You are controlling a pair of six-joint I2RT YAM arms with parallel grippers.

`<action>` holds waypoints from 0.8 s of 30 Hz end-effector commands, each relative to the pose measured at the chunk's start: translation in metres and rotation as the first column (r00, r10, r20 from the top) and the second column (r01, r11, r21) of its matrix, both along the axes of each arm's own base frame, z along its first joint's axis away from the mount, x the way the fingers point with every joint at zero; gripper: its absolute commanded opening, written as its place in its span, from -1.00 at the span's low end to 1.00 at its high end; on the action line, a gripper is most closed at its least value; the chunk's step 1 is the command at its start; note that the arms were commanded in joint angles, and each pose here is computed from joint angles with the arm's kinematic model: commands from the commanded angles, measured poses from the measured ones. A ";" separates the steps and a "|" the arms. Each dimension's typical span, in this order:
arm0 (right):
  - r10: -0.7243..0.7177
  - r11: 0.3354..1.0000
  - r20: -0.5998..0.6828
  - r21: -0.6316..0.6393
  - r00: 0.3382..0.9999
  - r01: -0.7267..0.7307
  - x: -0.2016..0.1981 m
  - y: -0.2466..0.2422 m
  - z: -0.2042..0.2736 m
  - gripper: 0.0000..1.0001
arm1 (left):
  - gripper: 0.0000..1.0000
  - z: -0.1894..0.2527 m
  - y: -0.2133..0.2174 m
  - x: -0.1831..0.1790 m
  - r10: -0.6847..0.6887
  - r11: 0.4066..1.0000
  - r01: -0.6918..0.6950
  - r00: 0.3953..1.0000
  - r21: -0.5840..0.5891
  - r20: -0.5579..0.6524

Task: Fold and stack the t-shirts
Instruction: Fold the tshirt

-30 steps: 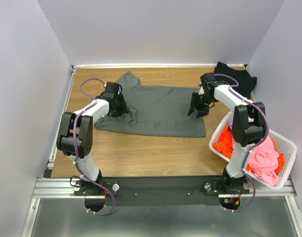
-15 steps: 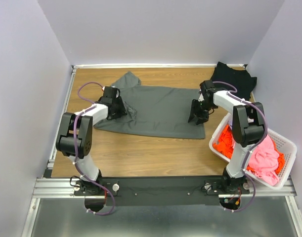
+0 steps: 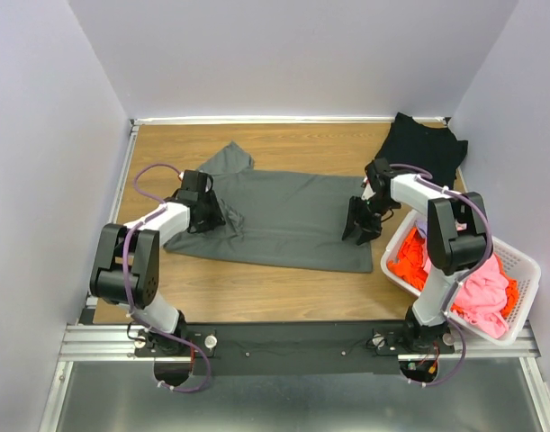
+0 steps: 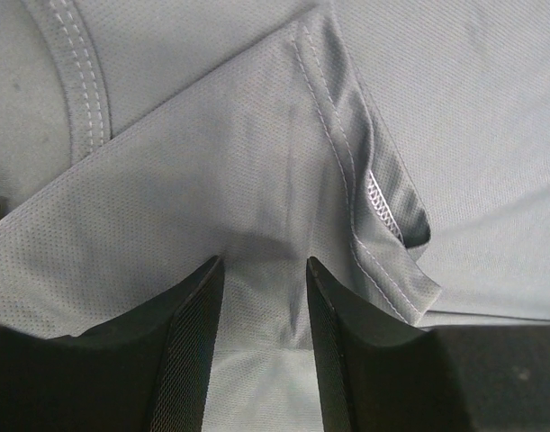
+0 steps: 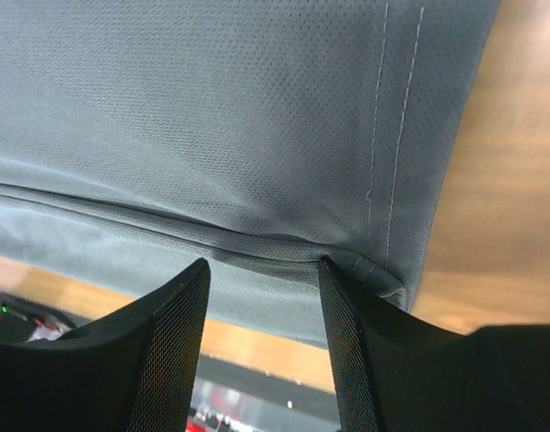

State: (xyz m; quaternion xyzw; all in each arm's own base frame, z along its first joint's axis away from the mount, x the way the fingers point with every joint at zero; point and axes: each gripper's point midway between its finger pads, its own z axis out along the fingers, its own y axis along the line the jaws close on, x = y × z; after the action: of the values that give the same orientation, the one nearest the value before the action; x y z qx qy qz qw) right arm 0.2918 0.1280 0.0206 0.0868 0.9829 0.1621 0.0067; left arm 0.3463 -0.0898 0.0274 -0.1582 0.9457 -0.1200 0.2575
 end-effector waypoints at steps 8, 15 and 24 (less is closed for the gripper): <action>0.071 0.996 -0.173 -0.043 0.982 -0.079 -0.062 -0.010 -0.013 0.19 | -0.02 -0.017 0.018 -0.075 0.080 0.997 -0.077 0.982 0.025 -0.174; 0.045 0.997 -0.087 -0.055 0.995 -0.050 -0.039 -0.006 0.010 0.19 | 0.00 0.014 0.022 -0.071 0.098 0.995 -0.095 0.988 0.032 -0.116; -0.034 0.986 0.198 -0.152 0.980 0.065 0.054 -0.015 0.086 0.22 | 0.13 0.117 0.031 0.028 0.105 0.986 -0.123 0.983 0.111 0.151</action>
State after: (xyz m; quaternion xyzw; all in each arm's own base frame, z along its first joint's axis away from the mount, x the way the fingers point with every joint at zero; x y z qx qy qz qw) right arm 0.3184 0.1266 0.0762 0.0793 0.9872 0.1285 0.0521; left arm 0.3331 -0.0719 0.1040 -0.1936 0.9356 -0.0916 0.2808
